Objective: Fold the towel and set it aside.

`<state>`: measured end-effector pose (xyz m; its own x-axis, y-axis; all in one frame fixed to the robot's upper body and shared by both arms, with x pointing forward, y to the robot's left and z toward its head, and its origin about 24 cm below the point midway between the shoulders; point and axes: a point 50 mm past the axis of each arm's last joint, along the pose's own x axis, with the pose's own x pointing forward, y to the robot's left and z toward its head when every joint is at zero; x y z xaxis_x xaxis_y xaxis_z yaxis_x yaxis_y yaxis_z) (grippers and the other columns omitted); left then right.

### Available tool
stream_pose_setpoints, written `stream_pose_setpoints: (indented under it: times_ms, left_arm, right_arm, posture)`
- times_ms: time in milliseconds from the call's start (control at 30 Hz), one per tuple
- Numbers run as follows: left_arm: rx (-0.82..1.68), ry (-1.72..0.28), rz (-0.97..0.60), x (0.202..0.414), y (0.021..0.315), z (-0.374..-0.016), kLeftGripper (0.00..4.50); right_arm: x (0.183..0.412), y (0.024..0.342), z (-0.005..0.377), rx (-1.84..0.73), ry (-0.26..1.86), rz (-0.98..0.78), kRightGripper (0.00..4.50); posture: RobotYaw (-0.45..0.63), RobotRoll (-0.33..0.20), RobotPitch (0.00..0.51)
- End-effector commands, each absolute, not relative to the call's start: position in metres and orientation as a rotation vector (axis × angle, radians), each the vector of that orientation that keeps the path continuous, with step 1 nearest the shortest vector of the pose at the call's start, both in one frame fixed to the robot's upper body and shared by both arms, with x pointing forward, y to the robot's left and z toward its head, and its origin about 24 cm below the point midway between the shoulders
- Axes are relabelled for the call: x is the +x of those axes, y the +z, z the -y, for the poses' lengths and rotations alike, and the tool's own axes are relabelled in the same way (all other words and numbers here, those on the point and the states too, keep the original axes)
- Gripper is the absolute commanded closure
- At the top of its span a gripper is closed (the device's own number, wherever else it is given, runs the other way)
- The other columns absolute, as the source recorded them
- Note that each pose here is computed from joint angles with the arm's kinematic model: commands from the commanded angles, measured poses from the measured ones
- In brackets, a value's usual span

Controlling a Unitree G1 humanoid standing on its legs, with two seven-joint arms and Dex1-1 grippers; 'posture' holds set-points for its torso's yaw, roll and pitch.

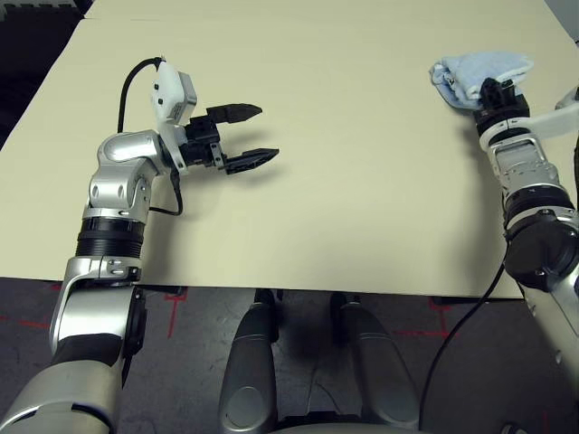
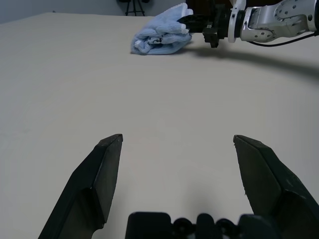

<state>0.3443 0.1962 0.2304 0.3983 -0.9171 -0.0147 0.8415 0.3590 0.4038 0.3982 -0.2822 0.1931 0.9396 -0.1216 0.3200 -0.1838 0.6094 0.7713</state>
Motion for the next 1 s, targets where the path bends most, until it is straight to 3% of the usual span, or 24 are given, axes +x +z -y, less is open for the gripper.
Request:
stream_pose_setpoints:
  times_ms: [33,100,200,533,767,1000]
  left_arm:
    - [0.4,-1.166,0.223,0.344,0.23,-0.193,0.0]
    - [0.401,-1.167,0.224,0.344,0.231,-0.193,0.0]
    - [0.402,-1.166,0.227,0.343,0.231,-0.193,0.0]
    - [0.408,-1.164,0.223,0.344,0.232,-0.194,0.0]
    - [0.41,-1.163,0.226,0.343,0.231,-0.194,0.0]
    - [0.408,-1.163,0.225,0.343,0.231,-0.194,0.0]
  right_arm:
    - [0.394,0.191,0.291,0.933,0.007,0.368,4.48]
    - [0.394,0.191,0.293,0.913,-0.006,0.348,4.48]
    - [0.39,0.189,0.297,0.896,0.0,0.32,3.78]
    - [0.37,0.184,0.3,0.931,0.028,0.254,0.07]
    - [0.35,0.19,0.301,0.912,0.056,0.229,0.03]
    - [0.336,0.206,0.309,0.709,0.101,0.176,0.03]
  posture:
    - [-0.01,0.0,0.3]
    - [-0.01,0.0,0.3]
    - [0.0,0.0,0.302]
    - [0.0,0.0,0.303]
    - [0.0,0.0,0.3]
    - [0.0,0.0,0.304]
